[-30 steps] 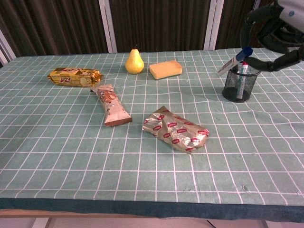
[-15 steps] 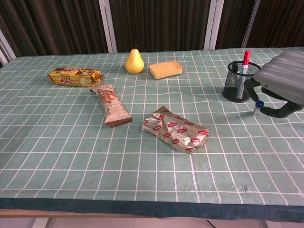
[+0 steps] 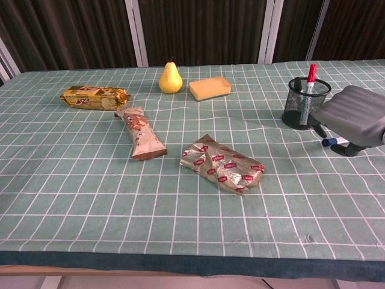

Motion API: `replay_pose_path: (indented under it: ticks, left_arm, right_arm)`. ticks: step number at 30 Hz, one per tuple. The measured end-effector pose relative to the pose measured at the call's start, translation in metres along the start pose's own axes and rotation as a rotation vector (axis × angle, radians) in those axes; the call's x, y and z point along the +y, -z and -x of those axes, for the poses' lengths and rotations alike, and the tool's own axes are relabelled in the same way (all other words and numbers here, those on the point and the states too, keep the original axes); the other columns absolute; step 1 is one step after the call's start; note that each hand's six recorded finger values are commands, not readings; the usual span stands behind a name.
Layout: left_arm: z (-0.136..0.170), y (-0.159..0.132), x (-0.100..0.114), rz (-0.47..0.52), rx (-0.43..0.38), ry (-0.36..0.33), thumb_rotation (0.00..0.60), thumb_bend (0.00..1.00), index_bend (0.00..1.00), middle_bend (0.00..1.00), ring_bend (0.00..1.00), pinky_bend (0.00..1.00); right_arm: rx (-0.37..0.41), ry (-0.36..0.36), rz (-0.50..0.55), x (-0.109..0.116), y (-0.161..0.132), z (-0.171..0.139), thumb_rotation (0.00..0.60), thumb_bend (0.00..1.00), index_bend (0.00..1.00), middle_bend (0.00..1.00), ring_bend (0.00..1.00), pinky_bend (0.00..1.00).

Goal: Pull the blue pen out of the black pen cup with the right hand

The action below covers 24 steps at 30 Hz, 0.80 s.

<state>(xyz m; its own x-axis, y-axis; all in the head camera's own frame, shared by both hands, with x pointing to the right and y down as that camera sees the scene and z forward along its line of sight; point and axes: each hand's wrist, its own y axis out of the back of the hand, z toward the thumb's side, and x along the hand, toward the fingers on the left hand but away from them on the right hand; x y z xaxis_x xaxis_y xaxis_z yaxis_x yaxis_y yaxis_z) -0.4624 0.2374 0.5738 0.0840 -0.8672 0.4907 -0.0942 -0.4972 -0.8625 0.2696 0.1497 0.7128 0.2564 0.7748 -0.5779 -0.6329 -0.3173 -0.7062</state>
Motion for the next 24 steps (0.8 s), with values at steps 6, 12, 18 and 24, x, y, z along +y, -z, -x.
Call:
replay_pose_path:
  ticks: [6,12,18,24]
  left_arm:
    - [0.001,0.0,0.0,0.0,0.0,-0.002,0.6,0.47,0.25,0.15,0.15,0.36]
    - [0.001,0.001,0.001,-0.005,0.005,-0.006,0.6,0.47,0.25,0.15,0.15,0.36]
    - [0.0,0.003,0.001,-0.009,0.018,-0.012,0.6,0.47,0.25,0.15,0.15,0.36]
    - [0.0,0.003,0.001,-0.015,0.02,-0.012,0.6,0.47,0.25,0.15,0.15,0.36]
  right_arm:
    - [0.016,0.056,0.112,0.005,0.0,0.0,0.6,0.23,0.0,0.98,0.99,0.95]
    - [0.017,0.175,0.249,0.023,0.02,-0.022,0.6,0.2,0.1,0.63,0.62,0.71]
    - [-0.047,0.276,0.379,0.032,0.068,-0.081,0.6,0.23,0.15,0.26,0.16,0.22]
    - [-0.147,0.23,0.463,0.017,0.11,-0.133,0.6,0.4,0.02,0.09,0.01,0.14]
